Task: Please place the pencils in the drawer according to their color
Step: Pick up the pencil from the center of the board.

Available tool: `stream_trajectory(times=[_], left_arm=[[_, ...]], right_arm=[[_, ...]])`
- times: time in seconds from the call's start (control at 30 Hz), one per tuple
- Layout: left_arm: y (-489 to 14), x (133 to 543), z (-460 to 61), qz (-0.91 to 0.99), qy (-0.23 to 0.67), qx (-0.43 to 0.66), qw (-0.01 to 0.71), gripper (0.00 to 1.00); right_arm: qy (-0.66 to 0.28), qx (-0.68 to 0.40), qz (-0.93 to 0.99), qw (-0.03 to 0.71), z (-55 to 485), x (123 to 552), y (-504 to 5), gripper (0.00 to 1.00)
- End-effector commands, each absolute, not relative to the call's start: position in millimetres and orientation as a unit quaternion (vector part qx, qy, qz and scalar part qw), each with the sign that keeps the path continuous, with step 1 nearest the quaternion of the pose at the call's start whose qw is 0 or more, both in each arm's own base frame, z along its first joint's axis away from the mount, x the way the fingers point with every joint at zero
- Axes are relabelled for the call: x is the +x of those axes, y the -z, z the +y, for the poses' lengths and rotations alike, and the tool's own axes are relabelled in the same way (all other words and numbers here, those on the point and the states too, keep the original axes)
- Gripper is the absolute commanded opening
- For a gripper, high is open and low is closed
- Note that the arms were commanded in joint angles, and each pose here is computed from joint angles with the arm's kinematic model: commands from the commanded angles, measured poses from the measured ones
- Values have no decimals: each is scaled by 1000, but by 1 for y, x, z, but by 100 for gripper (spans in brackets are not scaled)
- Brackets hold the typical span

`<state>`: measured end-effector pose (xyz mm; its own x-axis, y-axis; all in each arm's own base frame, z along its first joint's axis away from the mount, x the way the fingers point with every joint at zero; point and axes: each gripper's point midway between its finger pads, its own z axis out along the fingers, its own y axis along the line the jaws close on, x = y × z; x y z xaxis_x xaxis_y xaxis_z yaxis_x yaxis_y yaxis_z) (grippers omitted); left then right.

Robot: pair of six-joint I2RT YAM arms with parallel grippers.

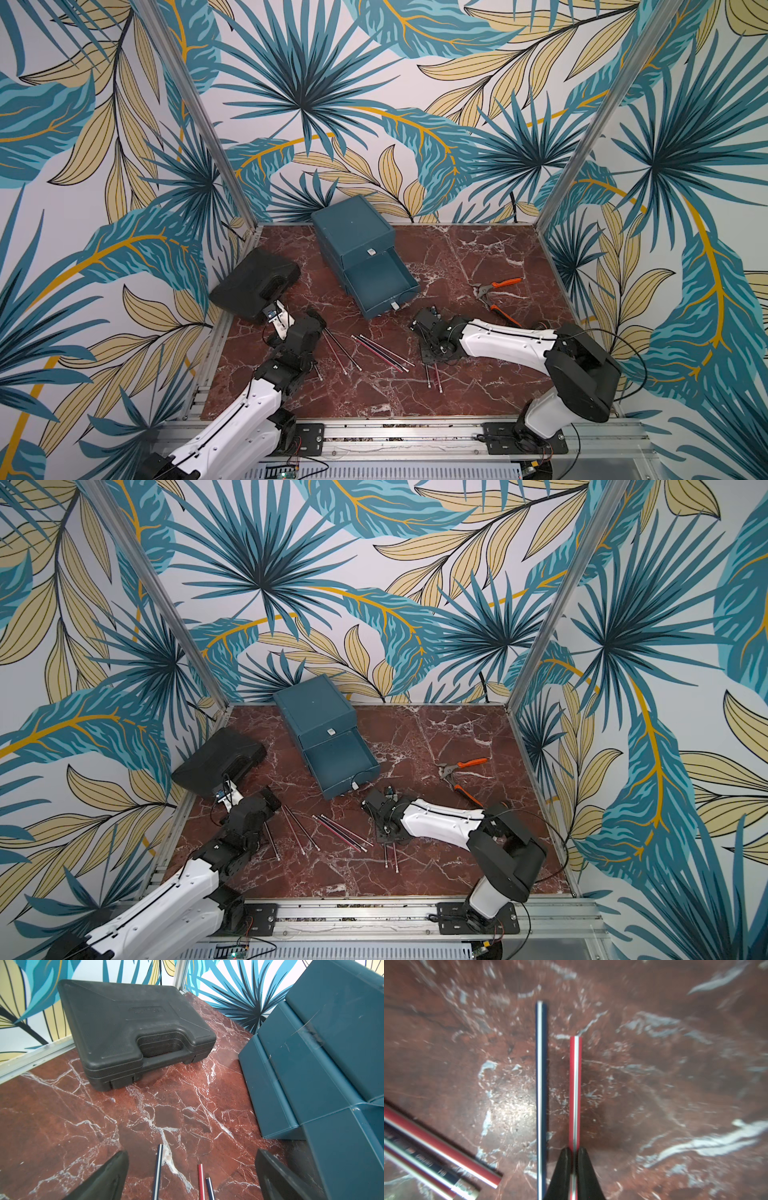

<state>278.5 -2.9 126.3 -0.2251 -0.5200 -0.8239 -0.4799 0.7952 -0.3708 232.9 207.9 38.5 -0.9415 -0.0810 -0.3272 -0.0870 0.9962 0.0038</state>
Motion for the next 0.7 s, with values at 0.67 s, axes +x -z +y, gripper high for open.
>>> stream_trajectory(times=[0.67], left_arm=[[-148,294,-12,773,25,-269,574,100]], right_arm=[[-233,21,897,375,280,344,-227,0]])
